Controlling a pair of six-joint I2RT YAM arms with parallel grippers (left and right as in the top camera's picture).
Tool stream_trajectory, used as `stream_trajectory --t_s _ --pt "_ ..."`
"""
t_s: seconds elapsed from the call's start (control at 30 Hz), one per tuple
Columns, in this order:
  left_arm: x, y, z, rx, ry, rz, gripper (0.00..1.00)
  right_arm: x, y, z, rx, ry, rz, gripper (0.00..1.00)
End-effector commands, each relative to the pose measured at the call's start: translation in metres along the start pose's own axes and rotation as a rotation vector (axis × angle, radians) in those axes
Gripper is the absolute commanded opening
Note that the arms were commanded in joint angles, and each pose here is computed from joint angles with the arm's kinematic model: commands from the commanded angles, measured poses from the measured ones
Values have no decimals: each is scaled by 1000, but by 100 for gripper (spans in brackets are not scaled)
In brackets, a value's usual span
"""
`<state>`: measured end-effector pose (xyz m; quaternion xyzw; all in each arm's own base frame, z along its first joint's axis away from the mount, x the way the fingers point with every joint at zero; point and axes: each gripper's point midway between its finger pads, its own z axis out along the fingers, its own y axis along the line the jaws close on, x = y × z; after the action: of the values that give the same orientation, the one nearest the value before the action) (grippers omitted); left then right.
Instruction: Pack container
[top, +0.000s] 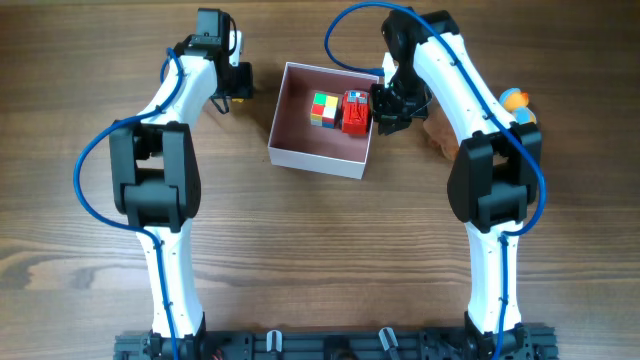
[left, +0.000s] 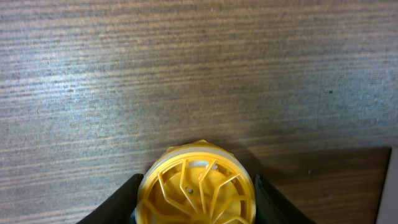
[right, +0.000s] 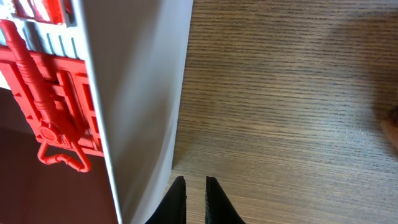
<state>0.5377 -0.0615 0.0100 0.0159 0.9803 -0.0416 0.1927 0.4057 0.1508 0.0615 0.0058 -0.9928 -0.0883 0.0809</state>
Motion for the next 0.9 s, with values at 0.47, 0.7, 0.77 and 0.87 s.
stream_trajectory --t_s 0.47,0.7,0.77,0.87 --pt "-4 -176 -212 174 -258 364 4 23 -72 -198 25 -512 166 9" --pt "32 -176 -111 126 -31 375 4 26 -72 -199 25 -510 166 10" --pt "38 -164 -82 101 16 358 4 27 -72 -198 26 -506 166 10" --pt "38 -142 -60 78 52 319 4 27 -72 -198 26 -504 167 11"
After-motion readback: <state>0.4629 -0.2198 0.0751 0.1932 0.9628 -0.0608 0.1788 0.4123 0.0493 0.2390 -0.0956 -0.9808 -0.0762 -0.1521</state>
